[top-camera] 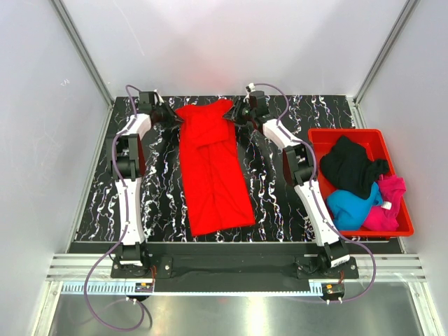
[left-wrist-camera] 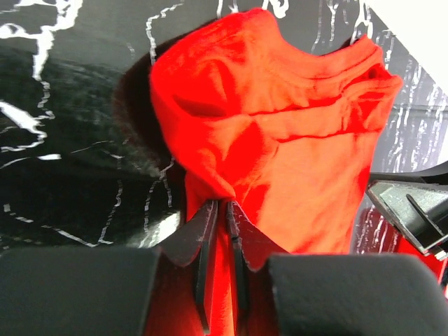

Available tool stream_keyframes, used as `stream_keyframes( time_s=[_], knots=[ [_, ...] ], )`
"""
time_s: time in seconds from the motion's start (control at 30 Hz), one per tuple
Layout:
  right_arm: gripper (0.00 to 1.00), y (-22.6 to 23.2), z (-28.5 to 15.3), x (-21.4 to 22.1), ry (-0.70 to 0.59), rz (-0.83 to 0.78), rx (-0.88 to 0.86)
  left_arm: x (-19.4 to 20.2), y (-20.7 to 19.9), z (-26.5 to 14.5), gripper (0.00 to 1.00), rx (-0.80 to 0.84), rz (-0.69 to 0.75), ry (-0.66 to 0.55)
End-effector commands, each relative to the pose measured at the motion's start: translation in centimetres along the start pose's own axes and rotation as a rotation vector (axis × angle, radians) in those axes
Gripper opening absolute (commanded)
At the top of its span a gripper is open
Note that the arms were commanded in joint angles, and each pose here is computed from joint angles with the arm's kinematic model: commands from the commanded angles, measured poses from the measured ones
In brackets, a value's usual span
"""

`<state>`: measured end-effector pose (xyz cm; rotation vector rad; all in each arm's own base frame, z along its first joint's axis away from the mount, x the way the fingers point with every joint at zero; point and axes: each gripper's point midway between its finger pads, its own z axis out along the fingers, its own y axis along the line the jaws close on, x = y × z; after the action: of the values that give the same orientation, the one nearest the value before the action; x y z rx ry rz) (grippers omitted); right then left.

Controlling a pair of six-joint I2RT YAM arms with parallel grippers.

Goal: Fold and stack the t-shirts
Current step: Fold the tshirt

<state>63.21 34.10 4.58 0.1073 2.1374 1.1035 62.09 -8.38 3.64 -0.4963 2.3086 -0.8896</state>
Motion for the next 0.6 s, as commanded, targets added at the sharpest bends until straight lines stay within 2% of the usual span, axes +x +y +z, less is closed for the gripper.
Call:
stream_keyframes(
  time_s=[0.0, 0.1, 0.27, 0.37, 0.4, 0.43, 0.5, 0.57],
  knots=[
    [0.32, 1.9, 0.2, -1.8, -0.057, -0.027, -0.047, -4.0, -3.1, -3.3, 0.15, 0.022, 0.082, -0.107],
    [0.38, 1.6, 0.5, -1.9, -0.059, -0.02, -0.041, -4.4, -2.8, -3.7, 0.18, 0.008, 0.081, -0.118],
    [0.36, 1.3, 1.0, -1.4, -0.06, 0.006, -0.053, -4.6, -2.9, -4.1, 0.35, 0.016, 0.083, -0.117],
    [0.23, 1.4, 1.1, -1.6, -0.074, 0.003, -0.064, -5.0, -2.9, -5.0, 0.37, -0.002, 0.09, -0.128],
    [0.14, 1.4, 1.1, -1.7, -0.077, 0.004, -0.065, -5.3, -2.9, -5.7, 0.38, -0.011, 0.09, -0.139],
    [0.1, 1.8, 0.9, -2.0, -0.081, 0.002, -0.071, -5.5, -2.6, -5.9, 0.42, -0.032, 0.087, -0.149],
    [0.02, 3.1, 0.7, -3.2, -0.12, -0.022, -0.116, -5.7, -2.0, -6.6, 0.44, -0.053, 0.077, -0.161],
    [0.0, 4.3, 0.2, -4.2, -0.144, -0.035, -0.136, -6.1, -1.8, -7.1, 0.45, -0.068, 0.082, -0.178]
  ],
)
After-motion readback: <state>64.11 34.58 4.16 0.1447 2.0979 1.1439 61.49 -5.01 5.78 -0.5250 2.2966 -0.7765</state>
